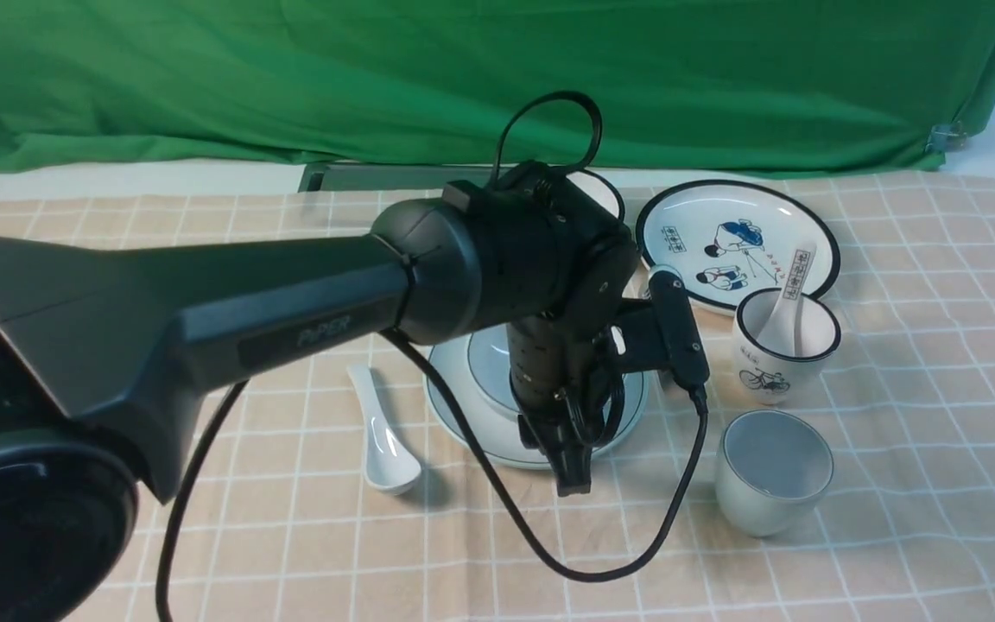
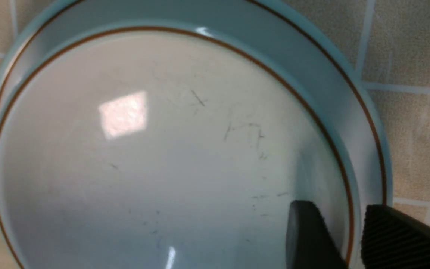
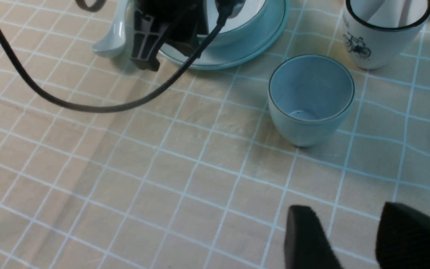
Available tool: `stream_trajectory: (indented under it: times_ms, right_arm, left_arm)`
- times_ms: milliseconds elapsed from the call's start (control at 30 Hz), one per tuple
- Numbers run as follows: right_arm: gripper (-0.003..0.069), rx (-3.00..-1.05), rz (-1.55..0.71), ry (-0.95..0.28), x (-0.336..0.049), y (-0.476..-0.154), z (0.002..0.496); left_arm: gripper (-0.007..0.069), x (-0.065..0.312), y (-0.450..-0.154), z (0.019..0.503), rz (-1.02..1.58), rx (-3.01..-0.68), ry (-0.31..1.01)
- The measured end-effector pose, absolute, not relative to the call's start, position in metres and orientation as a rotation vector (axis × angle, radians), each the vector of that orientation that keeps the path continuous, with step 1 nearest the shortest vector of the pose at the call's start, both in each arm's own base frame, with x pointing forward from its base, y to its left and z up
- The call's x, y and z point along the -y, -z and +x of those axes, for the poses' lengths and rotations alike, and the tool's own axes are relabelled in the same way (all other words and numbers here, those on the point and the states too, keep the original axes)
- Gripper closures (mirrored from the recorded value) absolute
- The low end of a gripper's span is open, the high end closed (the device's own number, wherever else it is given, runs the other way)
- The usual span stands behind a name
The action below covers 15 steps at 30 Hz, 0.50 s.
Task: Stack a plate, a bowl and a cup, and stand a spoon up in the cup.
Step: Use the left arm to put the blue rice bowl into the blue large plate in the middle, then use the right arm to grab a blue teacup
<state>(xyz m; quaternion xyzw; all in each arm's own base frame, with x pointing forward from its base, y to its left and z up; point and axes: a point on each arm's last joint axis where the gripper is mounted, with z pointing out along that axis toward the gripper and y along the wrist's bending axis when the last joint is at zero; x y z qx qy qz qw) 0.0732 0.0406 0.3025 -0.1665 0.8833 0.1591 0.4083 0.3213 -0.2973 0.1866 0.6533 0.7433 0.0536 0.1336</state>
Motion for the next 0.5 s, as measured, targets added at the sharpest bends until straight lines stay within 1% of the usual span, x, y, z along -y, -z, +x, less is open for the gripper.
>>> stream_trajectory:
  times_ms: [33,67,133,200,233,300,333,400,433,500]
  right_arm:
    - [0.0298,-2.236,-0.427,-0.4,-0.042,-0.307,0.077]
    - [0.0286,-2.248,-0.436,-0.399,-0.043,-0.311,0.082]
    - [0.0287,-2.28,-0.46,-0.396,-0.045,-0.317,0.091]
    - [0.0316,-2.333,-0.478,-0.405,-0.049,-0.324,0.107]
    - [0.033,-2.354,-0.484,-0.413,-0.051,-0.326,0.113]
    - [0.0364,-2.403,-0.521,-0.444,-0.058,-0.328,0.126]
    - [0.0372,-2.421,-0.546,-0.456,-0.062,-0.329,0.133]
    - [0.0375,-2.482,-0.61,-0.478,-0.075,-0.323,0.151]
    - [0.0372,-2.485,-0.625,-0.48,-0.077,-0.322,0.153]
    - [0.0342,-2.555,-0.73,-0.449,-0.098,-0.309,0.181]
  left_arm:
    - [0.0274,0.297,-0.189,0.321,1.843,-2.189,-0.142]
    - [0.0207,0.297,-0.194,0.32,1.794,-2.214,-0.131]
    - [0.0109,0.295,-0.207,0.319,1.705,-2.246,-0.112]
    - [0.0033,0.29,-0.231,0.313,1.61,-2.275,-0.08]
    - [0.0025,0.288,-0.242,0.309,1.548,-2.298,-0.052]
    - [0.0038,0.28,-0.277,0.298,1.423,-2.301,0.016]
    - [0.0062,0.276,-0.292,0.293,1.372,-2.293,0.048]
    - [0.0151,0.264,-0.326,0.278,1.262,-2.25,0.126]
    - [0.0176,0.261,-0.332,0.274,1.249,-2.239,0.141]
    - [0.0356,0.238,-0.367,0.245,1.148,-2.159,0.254]
